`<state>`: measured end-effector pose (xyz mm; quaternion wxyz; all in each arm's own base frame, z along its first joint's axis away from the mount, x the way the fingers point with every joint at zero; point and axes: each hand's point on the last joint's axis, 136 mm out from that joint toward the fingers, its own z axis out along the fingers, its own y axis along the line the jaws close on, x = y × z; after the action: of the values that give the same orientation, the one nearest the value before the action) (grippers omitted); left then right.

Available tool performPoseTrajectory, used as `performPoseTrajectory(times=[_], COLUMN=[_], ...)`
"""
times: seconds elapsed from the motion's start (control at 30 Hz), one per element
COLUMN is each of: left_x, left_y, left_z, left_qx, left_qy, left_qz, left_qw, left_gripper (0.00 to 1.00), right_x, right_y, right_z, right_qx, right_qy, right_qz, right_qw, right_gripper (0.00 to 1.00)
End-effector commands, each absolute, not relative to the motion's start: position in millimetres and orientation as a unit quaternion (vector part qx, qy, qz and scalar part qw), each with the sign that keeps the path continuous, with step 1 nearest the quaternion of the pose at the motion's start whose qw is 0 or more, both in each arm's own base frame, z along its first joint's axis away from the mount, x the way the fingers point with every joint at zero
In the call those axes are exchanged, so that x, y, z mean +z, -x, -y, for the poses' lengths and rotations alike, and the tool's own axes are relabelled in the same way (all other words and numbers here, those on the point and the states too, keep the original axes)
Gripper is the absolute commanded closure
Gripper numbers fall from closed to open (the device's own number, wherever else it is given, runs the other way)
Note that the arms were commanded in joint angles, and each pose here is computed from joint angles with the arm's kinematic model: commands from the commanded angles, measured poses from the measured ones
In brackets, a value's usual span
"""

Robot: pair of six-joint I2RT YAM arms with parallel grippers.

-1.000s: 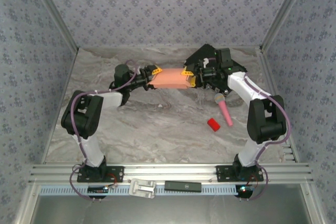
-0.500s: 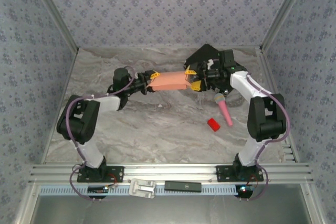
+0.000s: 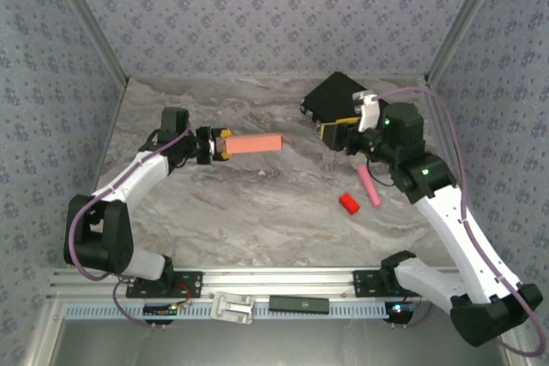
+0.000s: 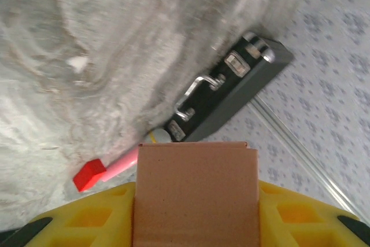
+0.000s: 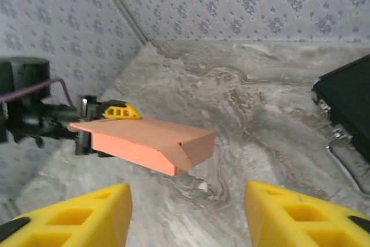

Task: Fold the paper box

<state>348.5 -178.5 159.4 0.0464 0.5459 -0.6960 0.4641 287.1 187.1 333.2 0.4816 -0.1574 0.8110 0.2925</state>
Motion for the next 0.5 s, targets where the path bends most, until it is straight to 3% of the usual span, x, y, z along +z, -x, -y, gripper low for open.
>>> performPoseTrajectory(times=[0.0,0.2,0.47], left_x=[125,109,98], left_y=[-325,-321,-318], left_z=[164,162,160], left_qx=[0.401,0.388,0.374], left_qy=[-0.600,-0.610,-0.621], left_qz=[0.687,0.683,0.678], left_qw=[0.085,0.105,0.119], left_gripper=[0.74,0.74,0.74], right_x=[293,243,224], right_y=[-304,-308,-319], right_z=[-190,-230,-256], right_qx=[0.126,0.075,0.072], right_qy=[0.255,0.367,0.369], right_qz=[-0.825,-0.860,-0.868], right_qw=[0.488,0.346,0.324], right_gripper=[0.47,0.50,0.48])
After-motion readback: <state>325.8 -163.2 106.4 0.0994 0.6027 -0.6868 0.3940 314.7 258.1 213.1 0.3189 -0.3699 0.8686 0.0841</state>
